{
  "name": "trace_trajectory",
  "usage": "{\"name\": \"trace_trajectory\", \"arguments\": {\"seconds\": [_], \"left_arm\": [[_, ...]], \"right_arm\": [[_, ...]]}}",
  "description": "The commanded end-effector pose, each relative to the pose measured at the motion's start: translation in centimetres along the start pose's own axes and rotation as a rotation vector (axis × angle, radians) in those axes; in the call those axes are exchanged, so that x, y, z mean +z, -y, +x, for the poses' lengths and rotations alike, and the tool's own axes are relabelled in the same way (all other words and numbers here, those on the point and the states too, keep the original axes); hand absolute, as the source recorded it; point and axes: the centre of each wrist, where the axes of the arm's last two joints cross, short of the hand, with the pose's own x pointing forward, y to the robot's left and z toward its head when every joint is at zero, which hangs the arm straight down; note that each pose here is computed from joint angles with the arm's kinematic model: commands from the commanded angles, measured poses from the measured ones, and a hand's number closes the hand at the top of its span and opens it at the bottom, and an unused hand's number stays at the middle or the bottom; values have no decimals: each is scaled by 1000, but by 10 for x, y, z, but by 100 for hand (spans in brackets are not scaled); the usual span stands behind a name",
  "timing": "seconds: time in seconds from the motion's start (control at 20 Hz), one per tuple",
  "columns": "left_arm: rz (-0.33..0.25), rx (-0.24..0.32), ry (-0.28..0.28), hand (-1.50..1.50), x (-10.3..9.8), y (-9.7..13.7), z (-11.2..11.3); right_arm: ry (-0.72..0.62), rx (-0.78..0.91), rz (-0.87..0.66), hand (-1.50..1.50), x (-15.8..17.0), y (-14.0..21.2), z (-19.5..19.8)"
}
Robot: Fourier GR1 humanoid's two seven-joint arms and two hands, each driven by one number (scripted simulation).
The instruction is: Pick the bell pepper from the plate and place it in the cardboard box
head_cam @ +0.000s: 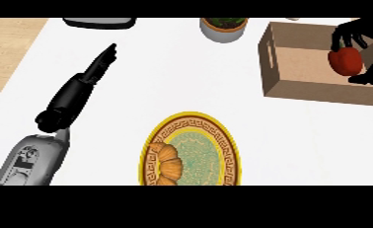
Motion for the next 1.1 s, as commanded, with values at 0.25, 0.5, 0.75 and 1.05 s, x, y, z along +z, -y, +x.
{"name": "trace_trajectory", "arguments": {"seconds": [0.25,0.5,0.75,1.05], "left_arm": [[-8,16,8,0,-4,5,1],[11,-8,-15,0,-1,-3,1],[14,-4,-14,0,-1,0,1],[2,-19,11,0,-7,0,2]], "right_arm": [[264,-156,2,-150,-13,-10,-9],[407,-663,-267,-150,-24,-30,-11],[331,-993,-350,-150,-8,-35,-27],[238,-1103,-447,-150,25,9,-40]]}}
